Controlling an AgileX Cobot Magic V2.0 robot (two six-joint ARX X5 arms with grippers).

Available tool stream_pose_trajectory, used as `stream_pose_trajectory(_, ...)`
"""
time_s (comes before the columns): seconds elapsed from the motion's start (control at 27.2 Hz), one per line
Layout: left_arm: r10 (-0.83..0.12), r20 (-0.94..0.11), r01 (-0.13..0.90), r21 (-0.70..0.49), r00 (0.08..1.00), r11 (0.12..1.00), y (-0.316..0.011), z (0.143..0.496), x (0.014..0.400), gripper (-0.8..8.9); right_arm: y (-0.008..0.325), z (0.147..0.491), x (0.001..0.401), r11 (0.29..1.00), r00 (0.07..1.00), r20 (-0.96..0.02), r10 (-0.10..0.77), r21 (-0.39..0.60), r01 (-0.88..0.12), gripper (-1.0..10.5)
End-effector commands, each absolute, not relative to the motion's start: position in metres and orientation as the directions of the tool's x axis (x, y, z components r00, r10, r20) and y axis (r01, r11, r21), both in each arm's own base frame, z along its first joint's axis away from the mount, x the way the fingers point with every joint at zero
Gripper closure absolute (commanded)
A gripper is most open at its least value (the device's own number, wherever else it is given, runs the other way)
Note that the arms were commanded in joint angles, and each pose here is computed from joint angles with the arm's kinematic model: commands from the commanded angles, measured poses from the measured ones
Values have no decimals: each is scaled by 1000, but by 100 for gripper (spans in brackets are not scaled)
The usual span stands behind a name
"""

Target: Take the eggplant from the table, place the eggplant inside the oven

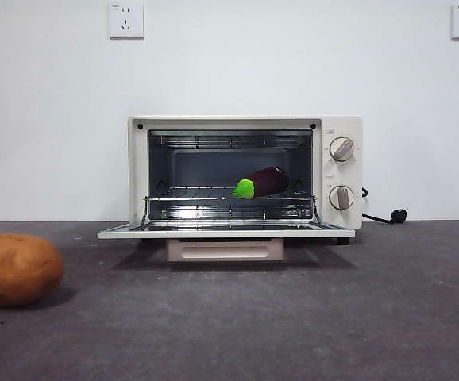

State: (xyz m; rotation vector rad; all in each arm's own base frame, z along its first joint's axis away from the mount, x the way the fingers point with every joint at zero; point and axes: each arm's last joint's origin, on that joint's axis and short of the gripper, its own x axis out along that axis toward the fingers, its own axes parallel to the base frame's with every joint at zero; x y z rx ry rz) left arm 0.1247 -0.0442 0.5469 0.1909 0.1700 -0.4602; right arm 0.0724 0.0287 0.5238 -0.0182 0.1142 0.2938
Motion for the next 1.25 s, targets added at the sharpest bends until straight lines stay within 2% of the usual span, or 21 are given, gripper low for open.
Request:
stream_pose_trajectory(0.04, -424, -209, 458, 155, 881, 876, -45, 546, 127, 819, 29, 525, 74, 956, 952, -106, 289, -17, -292, 827)
stream_pose_trajectory(0.11, -423, -214, 458, 154, 881, 876, -46, 546, 130, 819, 30, 525, 75, 956, 951, -107, 289, -20, -293, 963)
stream_pose_trajectory(0.29, -418, -235, 458, 152, 877, 876, -49, 543, 139, 819, 30, 524, 74, 955, 950, -113, 292, -27, -297, 958)
stream_pose_trajectory(0.51, -345, -298, 408, 185, 890, 894, -54, 534, 161, 819, 30, 522, 74, 953, 948, -130, 291, -47, -299, 958)
stream_pose_trajectory(0.85, -279, -409, 370, 161, 869, 915, -49, 498, 203, 819, 29, 520, 74, 952, 945, -157, 288, -59, -300, 958)
stream_pose_trajectory(1.07, -345, -485, 380, -28, 804, 925, -22, 440, 243, 819, 29, 518, 73, 952, 942, -173, 287, -61, -301, 958)
stream_pose_trajectory(1.18, -422, -507, 393, -169, 752, 904, -7, 400, 264, 819, 29, 518, 73, 952, 942, -176, 287, -61, -301, 958)
stream_pose_trajectory(1.25, -441, -538, 371, -240, 719, 897, 3, 370, 279, 819, 29, 517, 73, 951, 940, -185, 286, -62, -302, 958)
